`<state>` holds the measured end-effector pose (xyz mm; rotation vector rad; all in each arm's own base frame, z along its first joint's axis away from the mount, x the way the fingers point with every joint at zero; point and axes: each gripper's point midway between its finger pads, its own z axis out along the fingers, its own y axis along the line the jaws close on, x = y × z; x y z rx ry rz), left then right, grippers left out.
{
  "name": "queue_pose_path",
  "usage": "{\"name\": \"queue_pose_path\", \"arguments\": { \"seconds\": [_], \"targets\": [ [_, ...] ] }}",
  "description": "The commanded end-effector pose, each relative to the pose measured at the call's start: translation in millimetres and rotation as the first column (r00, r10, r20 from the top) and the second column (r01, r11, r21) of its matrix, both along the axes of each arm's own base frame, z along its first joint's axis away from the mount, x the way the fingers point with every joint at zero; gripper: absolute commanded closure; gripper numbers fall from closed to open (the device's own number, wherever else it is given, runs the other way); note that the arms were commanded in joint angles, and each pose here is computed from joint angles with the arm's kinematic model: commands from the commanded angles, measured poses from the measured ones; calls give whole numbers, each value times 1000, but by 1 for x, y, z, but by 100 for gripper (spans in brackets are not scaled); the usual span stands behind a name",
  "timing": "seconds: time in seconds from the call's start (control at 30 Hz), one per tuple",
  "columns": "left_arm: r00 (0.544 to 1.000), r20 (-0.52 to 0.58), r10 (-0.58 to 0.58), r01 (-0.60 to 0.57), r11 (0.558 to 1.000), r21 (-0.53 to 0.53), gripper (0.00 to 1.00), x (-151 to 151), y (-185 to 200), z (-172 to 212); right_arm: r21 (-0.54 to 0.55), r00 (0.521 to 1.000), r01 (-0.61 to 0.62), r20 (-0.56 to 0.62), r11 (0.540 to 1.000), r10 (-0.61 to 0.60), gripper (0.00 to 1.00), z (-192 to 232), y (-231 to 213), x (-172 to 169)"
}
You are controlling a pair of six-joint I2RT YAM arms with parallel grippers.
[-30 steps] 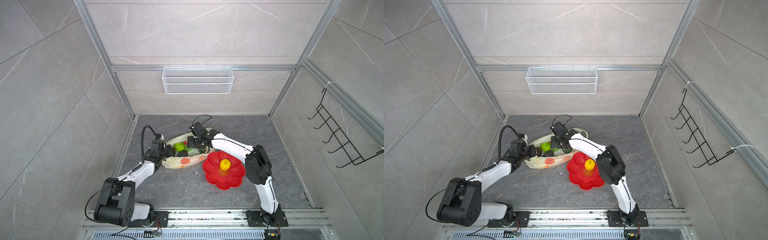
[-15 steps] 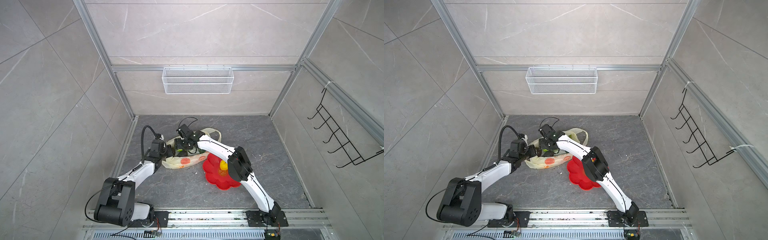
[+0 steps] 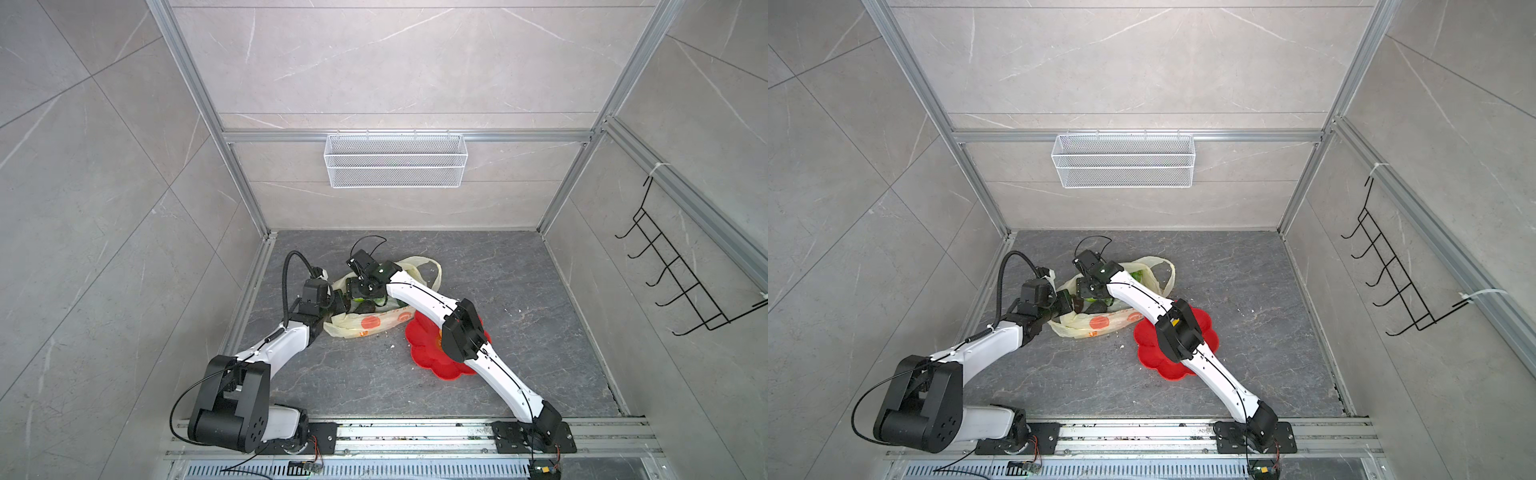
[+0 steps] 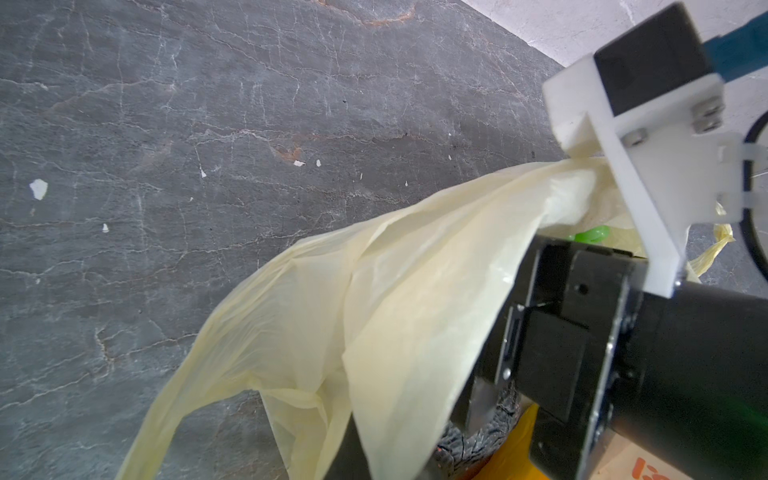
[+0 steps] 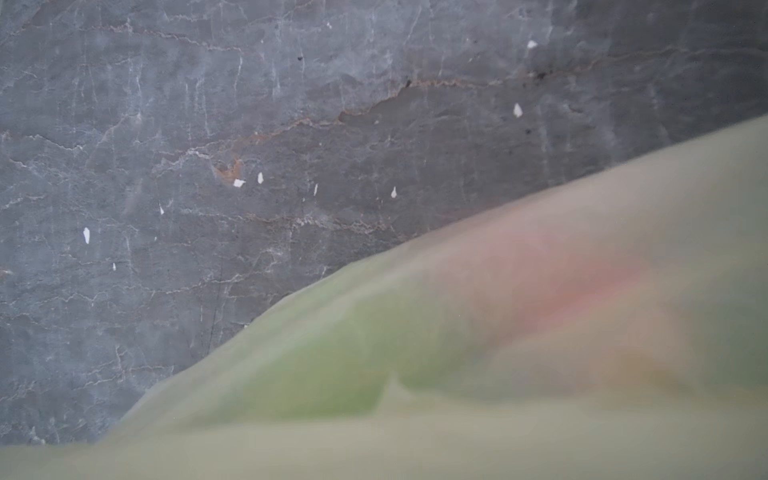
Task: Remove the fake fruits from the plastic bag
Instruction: 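Move the right gripper into the bag and grasp the green custard apple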
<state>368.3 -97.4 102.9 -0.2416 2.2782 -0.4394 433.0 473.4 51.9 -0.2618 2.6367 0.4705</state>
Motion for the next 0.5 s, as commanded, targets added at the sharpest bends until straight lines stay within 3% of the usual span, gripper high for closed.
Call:
{"name": "queue_pose_path", "arguments": {
  "seconds": [0.0,0.2,0.47],
  "targets": [
    [998,53,-13,14,1000,-8,98,5,-4,14,-47,1000,6,-12,999,-7,24,-8,-8,-2],
    [998,56,-10,11,1000,-4,98,5,-3,15,-37,1000,-2,-3,999,1,32,7,-9,-3],
    [999,49,-9,9,1000,-2,98,5,-3,13,-44,999,-29,13,999,30,32,30,-12,-14]
  ]
}}
